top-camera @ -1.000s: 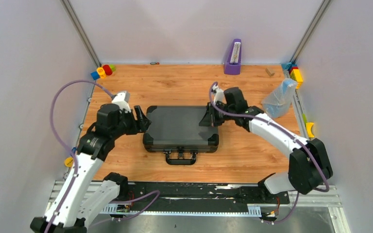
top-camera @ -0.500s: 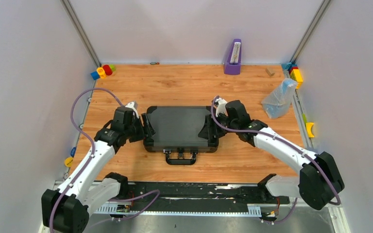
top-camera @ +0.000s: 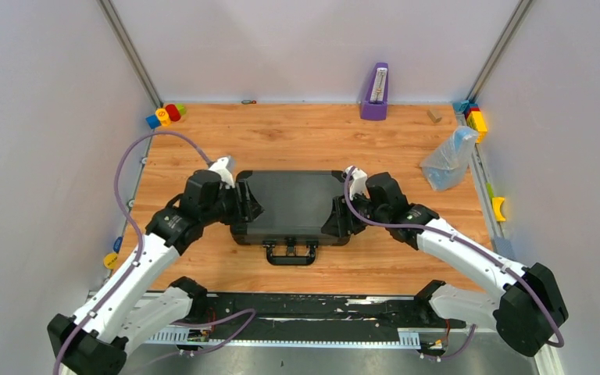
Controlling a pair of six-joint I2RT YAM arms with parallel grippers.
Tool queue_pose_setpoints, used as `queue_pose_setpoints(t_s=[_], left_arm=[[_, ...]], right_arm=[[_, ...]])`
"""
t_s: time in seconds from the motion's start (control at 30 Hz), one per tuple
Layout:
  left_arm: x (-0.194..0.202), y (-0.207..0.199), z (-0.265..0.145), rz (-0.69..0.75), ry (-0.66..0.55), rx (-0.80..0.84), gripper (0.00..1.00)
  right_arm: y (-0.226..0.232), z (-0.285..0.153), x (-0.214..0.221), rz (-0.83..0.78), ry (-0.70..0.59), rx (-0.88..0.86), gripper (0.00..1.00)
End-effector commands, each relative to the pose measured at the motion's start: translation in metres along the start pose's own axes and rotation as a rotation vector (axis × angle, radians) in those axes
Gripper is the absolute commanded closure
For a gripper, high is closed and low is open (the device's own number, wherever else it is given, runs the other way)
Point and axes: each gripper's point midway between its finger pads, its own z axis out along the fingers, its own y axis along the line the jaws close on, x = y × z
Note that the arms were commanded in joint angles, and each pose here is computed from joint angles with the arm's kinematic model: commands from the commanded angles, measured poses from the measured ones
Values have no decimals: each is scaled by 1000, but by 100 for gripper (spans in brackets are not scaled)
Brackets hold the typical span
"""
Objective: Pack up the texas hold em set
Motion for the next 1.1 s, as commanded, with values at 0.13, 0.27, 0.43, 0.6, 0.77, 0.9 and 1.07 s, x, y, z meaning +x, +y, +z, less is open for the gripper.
queue_pose_setpoints(t_s=[0.13,0.27,0.43,0.6,0.77,0.9,1.07], left_arm=[[39,-57,6,142,87,98,38],[61,-63,4,162,154,97,41],[73,-78,-27,141,237,101,42],[82,-86,-52,181,285,87,42],[100,-83,-61,146,296,118,48],[119,-75,-54,113,319,127,51],[139,-68,-38,84,341,144,52]], right_arm=[[-3,5,10,24,16,26,39],[4,4,15,20,21,10,39],[27,-3,17,-21,24,-47,38],[50,-11,26,-50,31,-104,42],[49,-14,45,-6,43,-89,45],[30,-6,62,64,77,-14,47],[19,3,64,92,89,45,54]])
